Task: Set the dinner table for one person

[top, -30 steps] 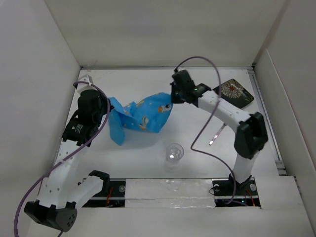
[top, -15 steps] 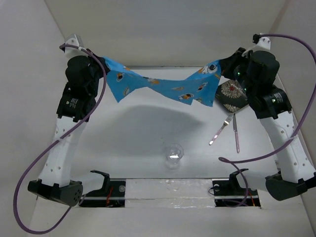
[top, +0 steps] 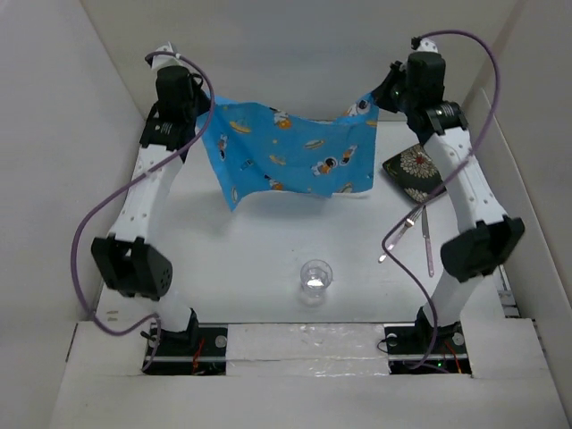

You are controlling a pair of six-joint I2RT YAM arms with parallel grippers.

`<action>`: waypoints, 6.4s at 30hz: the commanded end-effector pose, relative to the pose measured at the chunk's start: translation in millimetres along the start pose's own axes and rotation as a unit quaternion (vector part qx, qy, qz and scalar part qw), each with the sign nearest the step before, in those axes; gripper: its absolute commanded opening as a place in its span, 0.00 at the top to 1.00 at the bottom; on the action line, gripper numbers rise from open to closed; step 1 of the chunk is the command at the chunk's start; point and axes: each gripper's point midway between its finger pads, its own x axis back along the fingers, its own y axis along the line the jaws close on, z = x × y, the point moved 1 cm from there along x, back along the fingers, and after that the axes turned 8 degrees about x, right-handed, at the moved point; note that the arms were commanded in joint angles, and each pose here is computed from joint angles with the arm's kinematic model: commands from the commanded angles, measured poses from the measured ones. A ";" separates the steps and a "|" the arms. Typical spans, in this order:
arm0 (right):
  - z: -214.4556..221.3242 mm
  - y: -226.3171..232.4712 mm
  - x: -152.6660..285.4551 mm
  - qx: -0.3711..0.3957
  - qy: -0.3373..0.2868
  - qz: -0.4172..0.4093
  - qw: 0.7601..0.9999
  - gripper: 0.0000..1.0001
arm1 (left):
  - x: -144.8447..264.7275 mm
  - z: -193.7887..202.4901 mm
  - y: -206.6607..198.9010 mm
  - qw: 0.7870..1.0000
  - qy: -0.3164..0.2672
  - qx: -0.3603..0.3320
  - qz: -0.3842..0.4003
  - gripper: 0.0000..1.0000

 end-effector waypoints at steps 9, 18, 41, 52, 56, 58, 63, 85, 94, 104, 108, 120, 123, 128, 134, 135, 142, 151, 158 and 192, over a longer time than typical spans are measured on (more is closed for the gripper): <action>-120.1 22.1 11.4 -0.014 -0.134 -0.067 0.989 1.00 | -11.8 -83.6 -45.5 0.992 -0.074 0.059 0.085 1.00; 115.1 -25.9 -9.7 -0.047 0.093 -0.057 0.993 1.00 | 12.2 65.0 73.3 0.998 0.057 0.037 -0.019 1.00; 323.7 -82.3 63.5 -0.055 0.326 0.017 0.944 1.00 | 75.6 255.0 202.4 0.947 0.276 0.035 -0.160 1.00; 340.9 -92.2 87.5 -0.056 0.346 0.037 0.936 1.00 | 106.3 264.0 207.2 0.938 0.301 0.046 -0.165 1.00; 348.0 -94.6 89.8 -0.056 0.355 0.042 0.932 1.00 | 115.9 272.0 212.8 0.934 0.312 0.047 -0.170 1.00; 347.8 -95.6 90.4 -0.055 0.353 0.044 0.933 1.00 | 118.3 274.0 215.3 0.932 0.314 0.046 -0.174 1.00; 352.3 -97.0 92.2 -0.054 0.362 0.046 0.930 1.00 | 122.1 278.8 222.3 0.928 0.319 0.041 -0.187 1.00; 296.6 -85.1 93.7 -0.040 0.314 0.060 0.947 0.56 | 102.4 209.1 190.3 0.956 0.243 0.009 -0.165 0.59; 238.5 -125.7 97.9 -0.077 0.209 0.138 0.965 0.78 | 105.2 167.8 162.5 0.973 0.194 -0.005 -0.123 0.69; 180.3 -217.8 49.9 -0.240 0.081 0.219 0.942 0.82 | 107.2 190.5 111.3 0.968 0.249 0.022 0.010 1.00; 179.7 -263.6 27.3 -0.305 0.078 0.235 0.920 0.57 | 112.6 201.2 117.8 0.965 0.262 0.020 0.008 1.00; 232.0 -334.0 -17.2 -0.340 0.167 0.281 0.882 0.46 | 121.7 219.9 128.1 0.958 0.286 0.013 0.010 0.71; 240.5 -334.4 -26.1 -0.352 0.181 0.273 0.877 0.46 | 119.7 218.8 127.0 0.959 0.284 0.014 0.011 0.71; 252.2 -334.7 -30.2 -0.371 0.195 0.275 0.865 0.48 | 116.4 214.9 124.9 0.960 0.279 0.014 0.010 0.71; 259.5 -334.6 -34.6 -0.378 0.232 0.290 0.848 0.54 | 107.2 212.3 127.6 0.964 0.266 0.013 -0.002 0.74; 263.5 -334.8 -31.6 -0.382 0.244 0.299 0.840 0.56 | 105.6 213.2 129.7 0.964 0.265 0.013 -0.007 0.74; 266.4 -332.8 -39.5 -0.387 0.280 0.340 0.810 0.79 | 98.9 204.6 141.4 0.972 0.233 0.006 -0.033 0.79; 203.4 -314.2 -44.5 -0.390 0.133 0.273 0.869 1.00 | 100.3 195.6 145.2 0.973 0.224 -0.011 -0.050 0.85; 70.0 -258.2 -26.8 -0.342 -0.025 0.094 0.934 1.00 | 89.3 172.0 116.7 0.975 0.219 -0.012 -0.024 0.87; 230.1 79.8 -20.6 -0.153 0.313 -0.389 0.853 1.00 | 80.7 137.5 73.2 0.978 0.205 -0.008 0.040 0.85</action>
